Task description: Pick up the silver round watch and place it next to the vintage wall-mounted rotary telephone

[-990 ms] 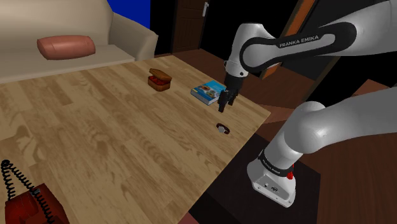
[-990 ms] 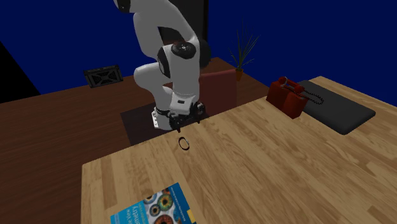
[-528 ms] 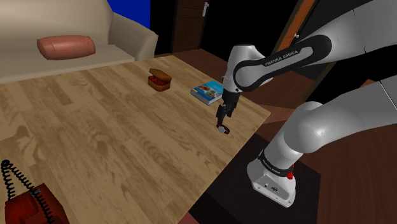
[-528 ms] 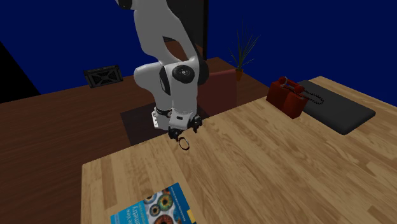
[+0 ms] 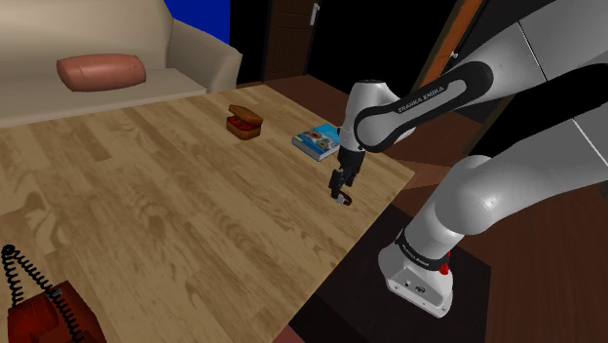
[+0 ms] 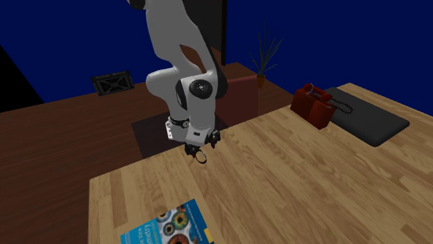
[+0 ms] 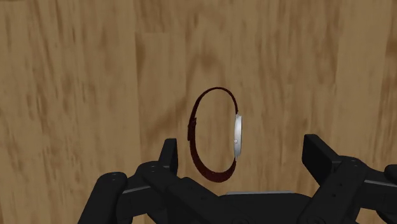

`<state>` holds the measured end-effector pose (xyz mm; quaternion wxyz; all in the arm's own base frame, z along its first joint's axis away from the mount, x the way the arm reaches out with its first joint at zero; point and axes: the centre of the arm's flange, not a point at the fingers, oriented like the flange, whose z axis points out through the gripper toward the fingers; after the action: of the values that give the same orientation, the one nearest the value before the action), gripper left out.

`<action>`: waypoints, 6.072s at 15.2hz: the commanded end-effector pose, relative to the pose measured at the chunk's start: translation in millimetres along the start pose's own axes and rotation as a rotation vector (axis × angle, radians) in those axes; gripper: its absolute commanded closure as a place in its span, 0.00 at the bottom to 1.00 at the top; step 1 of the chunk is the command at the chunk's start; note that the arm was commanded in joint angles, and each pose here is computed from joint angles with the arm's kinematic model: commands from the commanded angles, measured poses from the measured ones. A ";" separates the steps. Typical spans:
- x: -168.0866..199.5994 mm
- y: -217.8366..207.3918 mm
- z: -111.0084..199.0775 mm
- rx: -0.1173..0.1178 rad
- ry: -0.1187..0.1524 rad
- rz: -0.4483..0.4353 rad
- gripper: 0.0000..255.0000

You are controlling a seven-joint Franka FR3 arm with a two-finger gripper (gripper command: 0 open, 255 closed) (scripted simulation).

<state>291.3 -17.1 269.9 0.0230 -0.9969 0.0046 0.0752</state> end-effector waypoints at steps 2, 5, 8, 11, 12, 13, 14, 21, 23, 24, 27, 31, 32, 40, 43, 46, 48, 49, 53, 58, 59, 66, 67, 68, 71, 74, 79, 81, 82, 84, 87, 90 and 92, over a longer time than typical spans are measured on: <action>0.0 0.1 0.6 0.000 0.000 0.000 0.00; 0.0 0.1 0.5 0.000 0.000 0.000 1.00; 0.0 0.1 0.5 0.000 0.000 0.000 1.00; 0.0 0.1 0.5 0.000 0.000 0.000 1.00; 0.0 0.0 0.5 0.000 0.000 0.000 1.00; 0.1 0.0 0.6 0.000 0.000 0.000 1.00; 0.0 0.1 0.6 0.000 0.000 0.000 1.00; -5.5 -1.6 -35.9 0.000 0.000 0.000 1.00; -7.1 -2.1 -46.3 0.000 0.000 0.000 1.00; -7.9 -2.3 -51.6 0.000 0.000 0.000 1.00; -10.3 -3.0 -67.2 0.000 0.000 0.000 1.00; -13.5 -4.0 -88.1 0.000 0.000 0.000 1.00; -14.3 -4.2 -93.3 0.000 0.000 0.000 1.00; -20.6 -6.1 -135.0 0.000 0.000 0.000 1.00; -23.0 -6.9 -150.6 0.000 0.000 0.000 1.00; -25.4 -7.6 -166.3 0.000 0.000 0.000 1.00; -27.0 -8.1 -176.7 0.000 0.000 0.000 1.00; -27.7 -8.3 -181.9 0.000 0.000 0.000 1.00; -30.9 -9.3 -202.8 0.000 0.000 0.000 1.00; -34.9 -10.4 -228.9 0.000 0.000 0.000 1.00; -35.7 -10.7 -234.1 0.000 0.000 0.000 1.00; -35.7 -51.0 -251.0 0.000 0.000 0.000 1.00; -34.8 -64.2 -250.6 0.000 0.000 0.000 1.00; -33.9 -77.3 -250.1 0.000 0.000 0.000 1.00; -31.1 -116.8 -248.7 0.000 0.000 0.000 1.00; -28.3 -156.3 -247.4 0.000 0.000 0.000 1.00; -23.7 -222.1 -245.1 0.000 0.000 0.000 1.00; -21.9 -248.4 -244.1 0.000 0.000 0.000 1.00; -20.9 -261.6 -243.7 0.000 0.000 0.000 1.00; -19.1 -287.9 -242.8 0.000 0.000 0.000 1.00; -16.3 -327.4 -241.4 0.000 0.000 0.000 1.00; -13.6 -366.9 -240.0 0.000 0.000 0.000 1.00; -11.7 -393.2 -239.1 0.000 0.000 0.000 1.00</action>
<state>318.2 348.7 525.2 0.0218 -0.9970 0.0039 0.0747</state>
